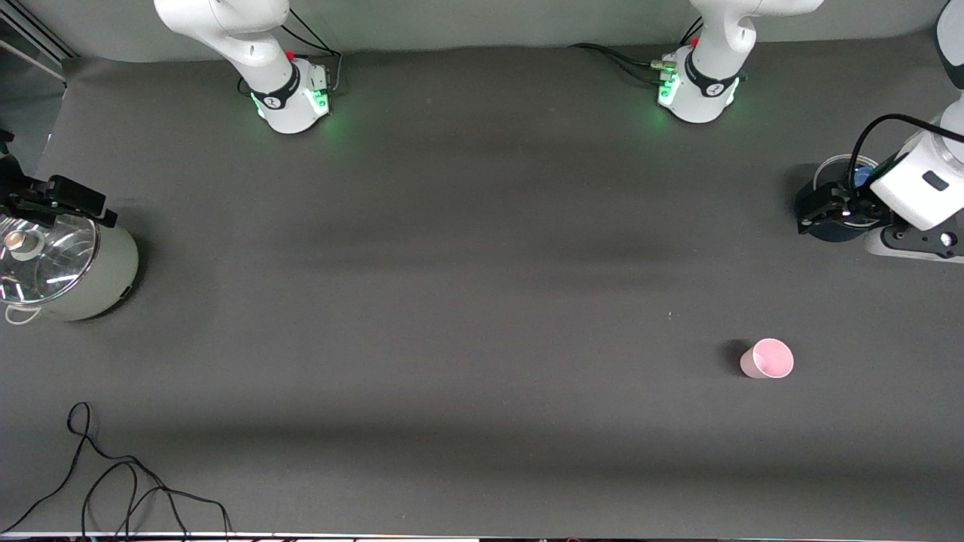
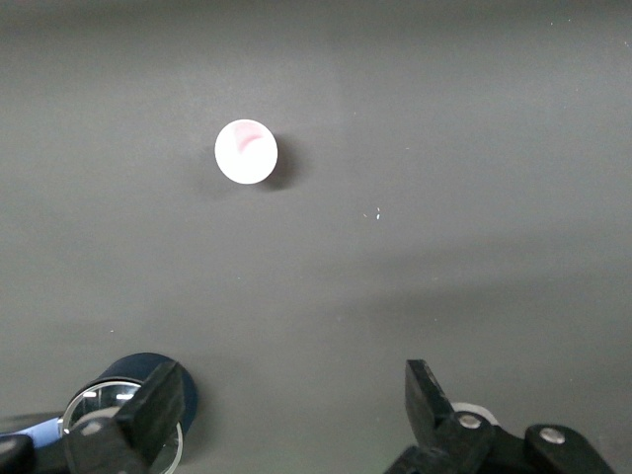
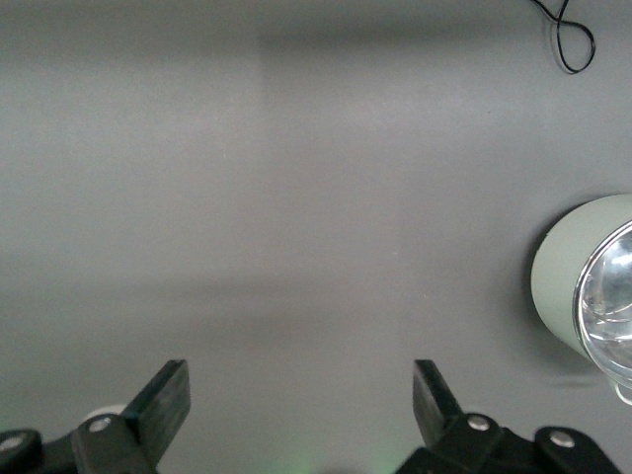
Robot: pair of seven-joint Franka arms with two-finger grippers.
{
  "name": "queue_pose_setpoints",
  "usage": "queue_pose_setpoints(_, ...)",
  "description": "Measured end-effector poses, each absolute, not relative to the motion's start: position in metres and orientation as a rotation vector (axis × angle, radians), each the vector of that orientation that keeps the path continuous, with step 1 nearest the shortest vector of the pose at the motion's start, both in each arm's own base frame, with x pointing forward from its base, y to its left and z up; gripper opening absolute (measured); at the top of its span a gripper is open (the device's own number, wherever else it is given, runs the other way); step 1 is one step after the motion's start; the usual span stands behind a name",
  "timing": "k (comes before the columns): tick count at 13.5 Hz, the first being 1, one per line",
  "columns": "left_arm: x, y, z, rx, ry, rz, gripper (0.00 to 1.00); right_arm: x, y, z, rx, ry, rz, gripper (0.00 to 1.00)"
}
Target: Transfer pink cup from left to right arm
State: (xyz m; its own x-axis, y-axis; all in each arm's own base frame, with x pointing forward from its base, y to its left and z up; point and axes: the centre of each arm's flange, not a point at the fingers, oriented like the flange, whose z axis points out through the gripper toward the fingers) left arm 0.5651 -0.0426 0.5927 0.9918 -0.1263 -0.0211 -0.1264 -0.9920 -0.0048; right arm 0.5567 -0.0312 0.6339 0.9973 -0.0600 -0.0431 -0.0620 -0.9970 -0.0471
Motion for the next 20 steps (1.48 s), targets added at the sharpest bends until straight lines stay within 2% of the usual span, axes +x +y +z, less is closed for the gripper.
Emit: queue_pose_setpoints(20, 0.5739, -0.0429, 0.5946, -3.127, 0.198, 0.010, 1.00, 0.5579, -0.0315, 0.6321, -3.091, 0.096, 0.078, 1.00)
